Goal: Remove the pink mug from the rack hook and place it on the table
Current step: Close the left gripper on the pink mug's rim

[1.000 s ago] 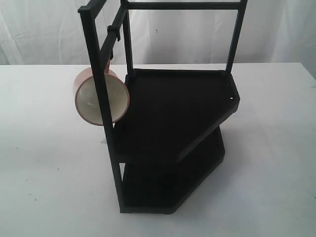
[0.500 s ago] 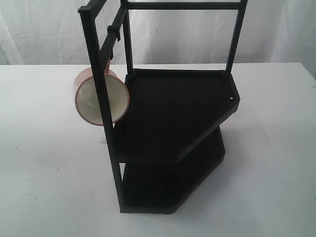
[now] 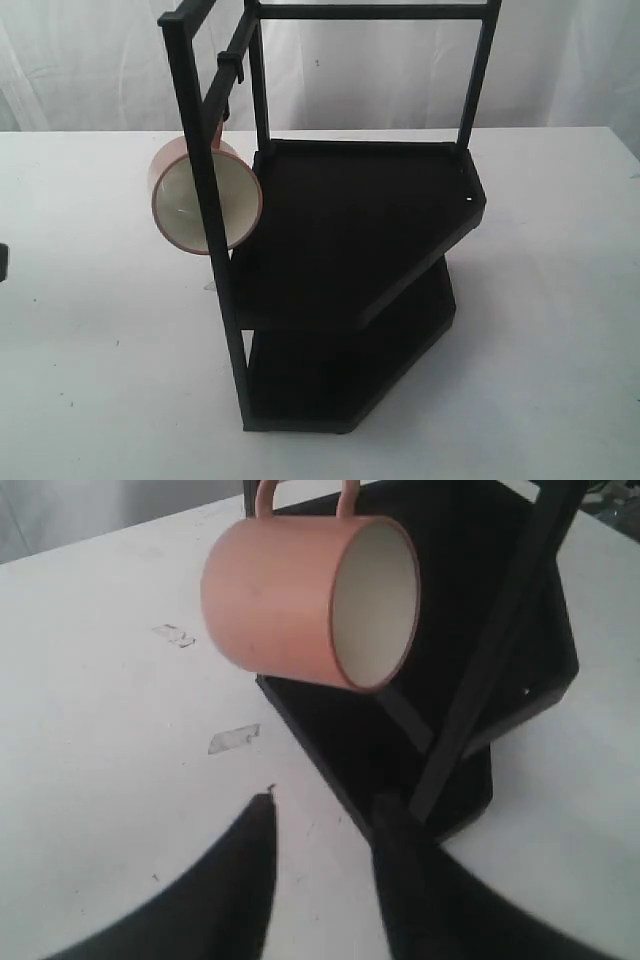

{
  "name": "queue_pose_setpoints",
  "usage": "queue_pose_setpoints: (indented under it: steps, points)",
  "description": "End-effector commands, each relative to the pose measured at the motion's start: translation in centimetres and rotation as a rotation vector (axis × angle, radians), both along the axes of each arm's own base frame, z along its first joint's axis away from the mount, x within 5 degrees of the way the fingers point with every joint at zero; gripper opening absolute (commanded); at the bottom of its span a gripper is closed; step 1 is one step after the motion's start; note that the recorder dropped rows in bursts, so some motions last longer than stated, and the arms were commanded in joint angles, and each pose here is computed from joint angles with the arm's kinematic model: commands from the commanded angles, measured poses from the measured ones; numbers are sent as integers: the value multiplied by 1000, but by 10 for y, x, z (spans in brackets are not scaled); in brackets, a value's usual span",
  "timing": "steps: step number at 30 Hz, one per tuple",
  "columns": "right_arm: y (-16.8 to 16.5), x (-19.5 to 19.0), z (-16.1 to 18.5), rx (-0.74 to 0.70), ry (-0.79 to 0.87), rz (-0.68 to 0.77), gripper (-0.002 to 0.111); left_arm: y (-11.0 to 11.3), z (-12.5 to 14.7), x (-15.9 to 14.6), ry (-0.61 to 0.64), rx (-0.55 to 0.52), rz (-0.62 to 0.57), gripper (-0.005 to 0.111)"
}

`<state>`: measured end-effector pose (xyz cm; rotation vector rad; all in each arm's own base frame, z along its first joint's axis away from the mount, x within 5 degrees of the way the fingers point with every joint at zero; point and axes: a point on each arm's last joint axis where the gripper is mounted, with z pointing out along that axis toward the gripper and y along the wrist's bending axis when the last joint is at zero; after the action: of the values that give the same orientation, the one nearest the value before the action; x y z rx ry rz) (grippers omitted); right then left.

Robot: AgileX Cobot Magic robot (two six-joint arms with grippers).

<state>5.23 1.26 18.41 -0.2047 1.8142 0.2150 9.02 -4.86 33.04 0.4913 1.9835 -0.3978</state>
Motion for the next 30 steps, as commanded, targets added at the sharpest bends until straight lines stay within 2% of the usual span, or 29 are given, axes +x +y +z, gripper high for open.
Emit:
queue_pose_setpoints:
  steps: [1, 8, 13, 18, 30]
  points:
    - [0, 0, -1, 9, -1, -4, 0, -14, -1, 21, 21, -84, -73, 61]
    - [0, 0, -1, 9, -1, -4, 0, -26, -9, 62, -8, -125, -70, 61]
    - [0, 0, -1, 9, -1, -4, 0, -37, -12, 75, -46, -140, -142, 61]
    - [0, 0, -1, 9, -1, -4, 0, -38, -12, 81, -110, -94, -98, 61]
    - [0, 0, -1, 7, -1, -4, 0, -45, -31, 106, -92, -13, -17, 61]
